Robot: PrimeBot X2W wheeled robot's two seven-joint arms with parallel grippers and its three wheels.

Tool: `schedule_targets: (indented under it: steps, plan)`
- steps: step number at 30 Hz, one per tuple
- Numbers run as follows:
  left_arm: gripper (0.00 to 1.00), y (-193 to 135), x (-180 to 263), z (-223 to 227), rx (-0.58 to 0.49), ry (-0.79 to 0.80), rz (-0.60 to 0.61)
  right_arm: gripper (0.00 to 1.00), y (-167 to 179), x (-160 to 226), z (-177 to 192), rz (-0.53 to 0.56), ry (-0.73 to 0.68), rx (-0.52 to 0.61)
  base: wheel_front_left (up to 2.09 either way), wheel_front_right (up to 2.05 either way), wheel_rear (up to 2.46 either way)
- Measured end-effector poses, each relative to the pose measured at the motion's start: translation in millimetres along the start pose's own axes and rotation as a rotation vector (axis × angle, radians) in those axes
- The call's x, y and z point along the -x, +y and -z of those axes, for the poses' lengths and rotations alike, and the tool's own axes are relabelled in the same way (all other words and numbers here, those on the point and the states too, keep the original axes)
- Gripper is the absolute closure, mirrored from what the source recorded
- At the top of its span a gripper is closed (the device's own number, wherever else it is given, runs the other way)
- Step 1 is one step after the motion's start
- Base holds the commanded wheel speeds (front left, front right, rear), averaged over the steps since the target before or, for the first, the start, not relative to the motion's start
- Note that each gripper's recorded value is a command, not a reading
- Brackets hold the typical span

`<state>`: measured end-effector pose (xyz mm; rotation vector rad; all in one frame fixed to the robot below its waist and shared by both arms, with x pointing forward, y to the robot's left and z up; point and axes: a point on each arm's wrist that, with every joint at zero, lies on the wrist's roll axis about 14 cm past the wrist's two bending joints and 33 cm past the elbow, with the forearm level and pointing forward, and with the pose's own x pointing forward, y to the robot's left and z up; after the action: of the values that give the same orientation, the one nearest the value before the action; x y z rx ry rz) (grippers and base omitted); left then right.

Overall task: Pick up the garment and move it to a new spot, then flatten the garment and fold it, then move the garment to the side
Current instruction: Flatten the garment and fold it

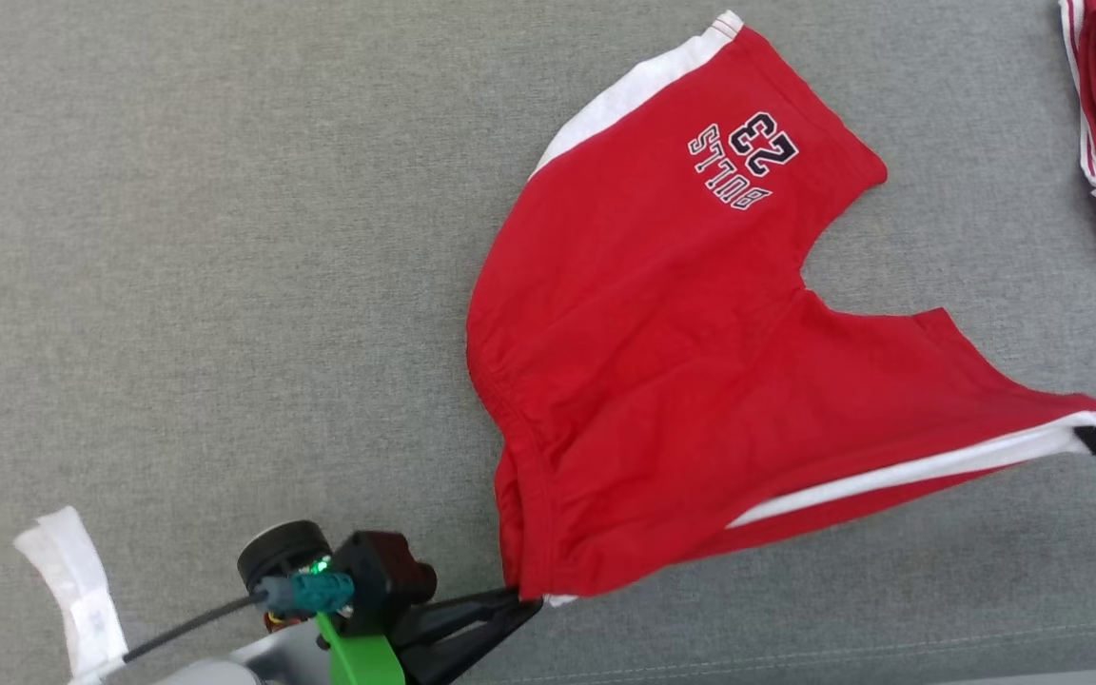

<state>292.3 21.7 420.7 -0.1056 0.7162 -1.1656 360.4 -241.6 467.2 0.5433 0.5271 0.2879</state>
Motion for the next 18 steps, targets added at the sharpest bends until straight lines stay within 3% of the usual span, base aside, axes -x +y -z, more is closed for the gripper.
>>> schedule_targets:
  steps: [6, 18]
  plan:
    - [1.00, 4.9, 2.3, -40.6, 0.190, -0.205, -0.007, 1.00, 10.8, -21.3, -27.5, -0.059, -0.017, 0.061, 0.00, 0.00, 0.00]
    - [1.00, 42.2, 2.7, -114.4, 0.533, -0.464, 0.030, 1.00, 30.0, -108.7, -105.5, -0.162, 0.023, 0.203, 0.00, 0.00, 0.00]
